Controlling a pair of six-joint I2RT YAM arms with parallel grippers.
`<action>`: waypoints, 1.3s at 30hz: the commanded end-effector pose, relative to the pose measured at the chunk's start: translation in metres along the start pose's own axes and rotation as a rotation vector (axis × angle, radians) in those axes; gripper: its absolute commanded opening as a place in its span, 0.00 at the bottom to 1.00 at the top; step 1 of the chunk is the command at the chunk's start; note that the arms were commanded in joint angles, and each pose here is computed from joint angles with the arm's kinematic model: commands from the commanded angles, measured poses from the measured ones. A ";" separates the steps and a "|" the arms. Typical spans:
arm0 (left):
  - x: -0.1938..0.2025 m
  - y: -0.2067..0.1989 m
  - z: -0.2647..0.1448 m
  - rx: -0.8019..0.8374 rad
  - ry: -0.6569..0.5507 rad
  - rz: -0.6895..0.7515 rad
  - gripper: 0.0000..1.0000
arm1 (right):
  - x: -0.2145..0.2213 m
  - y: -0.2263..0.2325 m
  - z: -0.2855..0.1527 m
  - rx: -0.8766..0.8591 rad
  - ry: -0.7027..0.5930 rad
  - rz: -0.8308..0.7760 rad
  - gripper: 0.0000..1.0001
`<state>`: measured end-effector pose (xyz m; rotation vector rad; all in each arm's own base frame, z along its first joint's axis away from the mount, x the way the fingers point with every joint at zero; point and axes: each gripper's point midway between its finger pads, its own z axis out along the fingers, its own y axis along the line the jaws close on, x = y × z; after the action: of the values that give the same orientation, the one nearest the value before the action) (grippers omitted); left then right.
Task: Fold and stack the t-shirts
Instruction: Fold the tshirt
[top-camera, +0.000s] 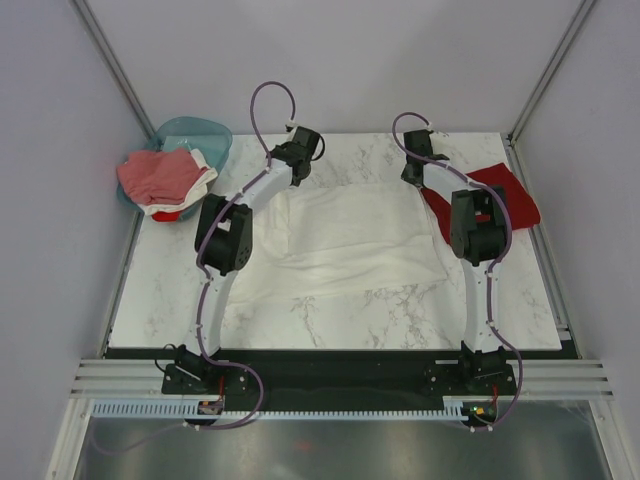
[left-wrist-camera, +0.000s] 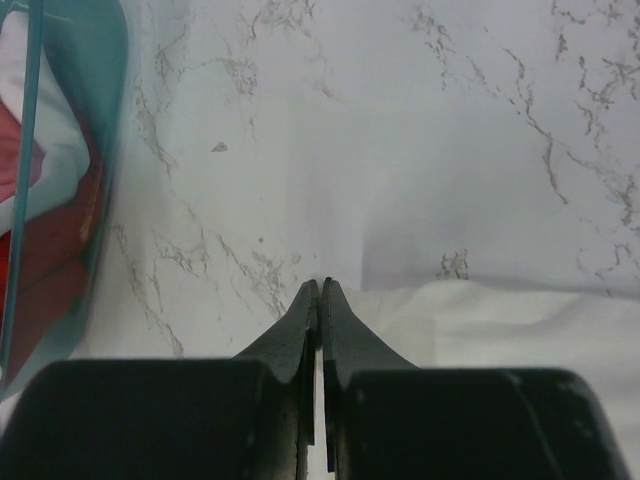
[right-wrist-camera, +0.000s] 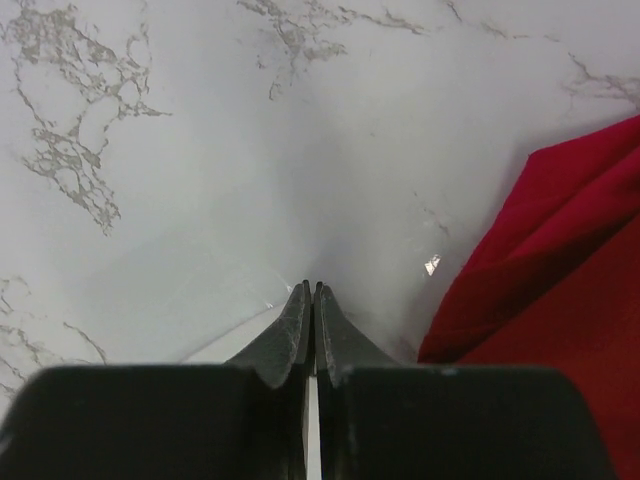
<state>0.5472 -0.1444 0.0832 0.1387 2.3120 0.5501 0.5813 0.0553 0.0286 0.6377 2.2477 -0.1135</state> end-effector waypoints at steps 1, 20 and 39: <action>-0.032 0.026 -0.013 -0.041 -0.075 -0.045 0.02 | -0.017 0.004 -0.003 -0.007 -0.030 0.028 0.00; -0.081 0.068 -0.020 -0.054 -0.204 -0.082 0.02 | -0.030 -0.008 -0.015 -0.071 -0.016 0.143 0.00; -0.066 0.043 0.000 0.045 -0.169 -0.128 0.02 | -0.047 0.037 -0.082 -0.247 -0.101 0.051 0.61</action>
<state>0.5788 -0.1188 0.1252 0.0940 2.2116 0.4640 0.5701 0.0612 0.0803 0.6399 2.1792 0.0906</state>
